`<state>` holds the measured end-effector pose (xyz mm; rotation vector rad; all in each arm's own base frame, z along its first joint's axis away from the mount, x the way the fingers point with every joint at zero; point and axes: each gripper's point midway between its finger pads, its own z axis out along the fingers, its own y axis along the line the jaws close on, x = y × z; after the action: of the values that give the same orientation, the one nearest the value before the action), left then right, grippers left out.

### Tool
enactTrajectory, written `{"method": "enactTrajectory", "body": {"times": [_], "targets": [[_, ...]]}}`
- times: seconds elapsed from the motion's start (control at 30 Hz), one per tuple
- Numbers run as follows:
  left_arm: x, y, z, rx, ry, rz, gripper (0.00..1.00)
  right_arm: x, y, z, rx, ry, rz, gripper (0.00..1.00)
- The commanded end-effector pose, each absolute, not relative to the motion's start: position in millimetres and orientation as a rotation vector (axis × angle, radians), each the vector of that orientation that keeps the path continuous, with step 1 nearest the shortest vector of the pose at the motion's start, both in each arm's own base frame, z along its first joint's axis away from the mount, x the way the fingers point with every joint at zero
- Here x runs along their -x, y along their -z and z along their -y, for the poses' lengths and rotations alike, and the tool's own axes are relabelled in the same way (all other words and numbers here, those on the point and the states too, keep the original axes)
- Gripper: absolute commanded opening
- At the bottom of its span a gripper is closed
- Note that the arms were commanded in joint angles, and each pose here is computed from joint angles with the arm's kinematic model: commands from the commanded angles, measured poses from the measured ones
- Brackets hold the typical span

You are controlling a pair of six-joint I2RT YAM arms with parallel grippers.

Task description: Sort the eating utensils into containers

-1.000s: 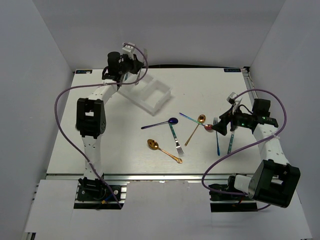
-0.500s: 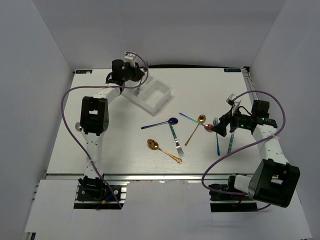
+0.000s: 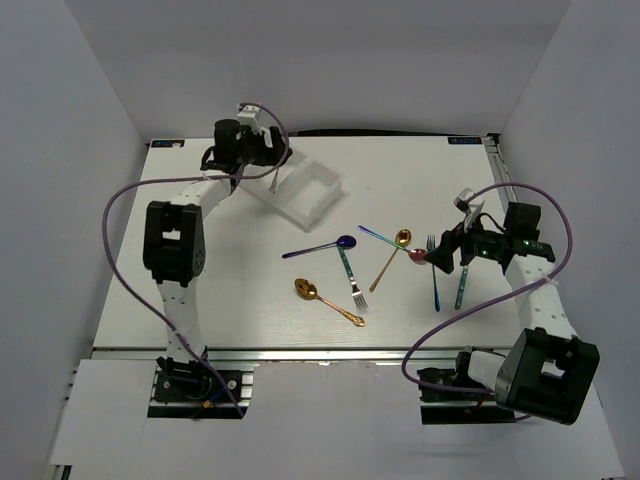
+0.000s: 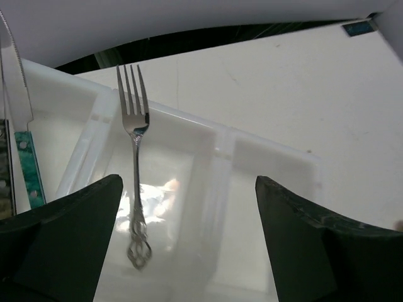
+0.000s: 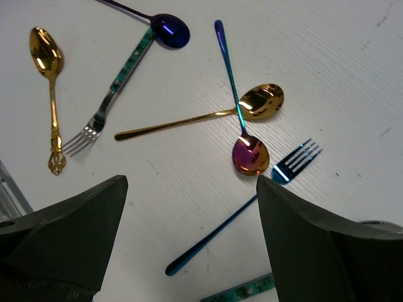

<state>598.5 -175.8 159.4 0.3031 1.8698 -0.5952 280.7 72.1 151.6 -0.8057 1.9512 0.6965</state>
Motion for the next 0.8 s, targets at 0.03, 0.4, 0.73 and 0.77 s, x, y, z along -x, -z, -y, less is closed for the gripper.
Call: {"method": "enactTrajectory", "body": {"times": [0.03,0.4,0.73,0.77], "targets": [[-553,-261,157,-0.149,0.625,-1.763,0.98,-296,-165,-58,0.784,-0.526,-1.97,0.89],[-394,-255,142,0.052,0.822,-1.89,0.98,-309,-164,-27,0.538,-0.282,-2.19,0.89],[-326,-239,127,-0.029,0.743,-1.824,0.98,-301,-111,-39,0.49,-0.228,-2.375,0.89],[-324,-236,126,-0.033,0.734,-1.827,0.98,-298,-106,-45,0.522,-0.233,-2.387,0.89]]}}
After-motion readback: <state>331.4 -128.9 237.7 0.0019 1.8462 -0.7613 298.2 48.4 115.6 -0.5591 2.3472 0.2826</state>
